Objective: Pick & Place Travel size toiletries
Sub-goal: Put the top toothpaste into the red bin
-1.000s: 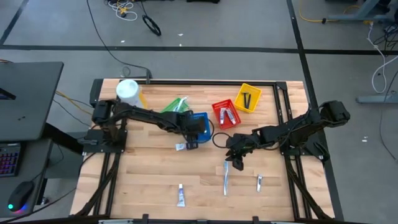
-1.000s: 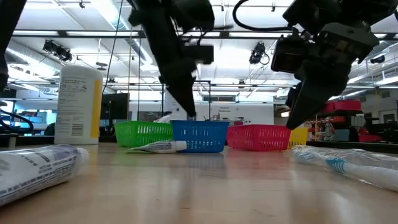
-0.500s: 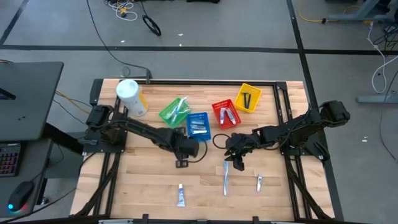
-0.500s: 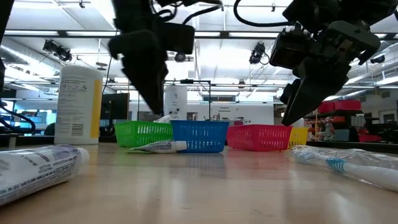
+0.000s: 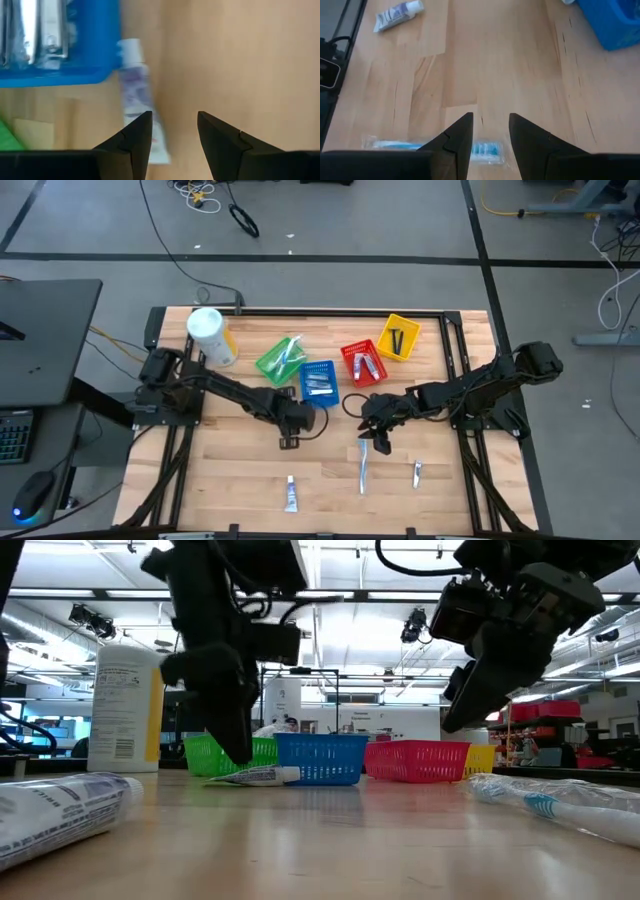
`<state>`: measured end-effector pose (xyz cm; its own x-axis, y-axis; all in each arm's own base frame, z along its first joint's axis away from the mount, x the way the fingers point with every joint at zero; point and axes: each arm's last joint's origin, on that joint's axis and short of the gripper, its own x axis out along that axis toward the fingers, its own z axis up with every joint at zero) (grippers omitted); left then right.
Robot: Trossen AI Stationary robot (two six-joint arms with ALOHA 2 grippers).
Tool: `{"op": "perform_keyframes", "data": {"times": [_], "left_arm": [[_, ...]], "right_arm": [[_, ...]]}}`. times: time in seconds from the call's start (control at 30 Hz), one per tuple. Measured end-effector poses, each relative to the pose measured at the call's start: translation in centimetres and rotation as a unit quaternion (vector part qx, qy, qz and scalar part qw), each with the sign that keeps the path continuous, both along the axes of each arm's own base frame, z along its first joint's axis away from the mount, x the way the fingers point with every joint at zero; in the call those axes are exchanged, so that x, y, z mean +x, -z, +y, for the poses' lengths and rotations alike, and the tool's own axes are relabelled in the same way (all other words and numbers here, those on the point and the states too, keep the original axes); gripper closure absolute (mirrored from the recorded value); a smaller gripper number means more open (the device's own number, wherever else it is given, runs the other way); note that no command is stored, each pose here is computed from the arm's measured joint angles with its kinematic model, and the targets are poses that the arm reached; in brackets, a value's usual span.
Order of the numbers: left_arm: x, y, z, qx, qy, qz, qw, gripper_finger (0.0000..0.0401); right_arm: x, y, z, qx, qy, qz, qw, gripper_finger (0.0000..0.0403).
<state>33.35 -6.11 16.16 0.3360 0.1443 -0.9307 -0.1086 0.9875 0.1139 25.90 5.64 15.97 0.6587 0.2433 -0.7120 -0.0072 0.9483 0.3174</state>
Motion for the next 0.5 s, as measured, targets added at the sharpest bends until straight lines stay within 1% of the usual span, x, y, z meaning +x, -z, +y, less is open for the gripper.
{"op": "perform_keyframes", "data": {"times": [0.1,0.2,0.27,0.4,0.5], "left_arm": [[0.1,0.2,1.3,0.008,-0.017,-0.002,1.000,0.0234],[0.2,0.3,2.3,0.011,-0.022,0.002,1.000,0.0234],[0.3,0.3,2.7,0.005,-0.023,0.001,1.000,0.0234],[0.3,0.4,2.9,-0.031,-0.017,0.006,0.999,0.0234],[0.5,0.7,2.9,-0.030,-0.007,0.008,1.000,0.0234]], "right_arm": [[0.1,-0.1,0.0,0.001,0.000,-0.006,1.000,0.0267],[0.1,-0.1,0.0,0.001,-0.001,-0.007,1.000,0.0267],[0.1,-0.1,0.0,0.001,-0.001,-0.007,1.000,0.0267],[0.1,-0.1,0.0,0.001,-0.001,-0.007,1.000,0.0267],[0.1,-0.1,0.0,0.001,-0.001,-0.007,1.000,0.0267]]}}
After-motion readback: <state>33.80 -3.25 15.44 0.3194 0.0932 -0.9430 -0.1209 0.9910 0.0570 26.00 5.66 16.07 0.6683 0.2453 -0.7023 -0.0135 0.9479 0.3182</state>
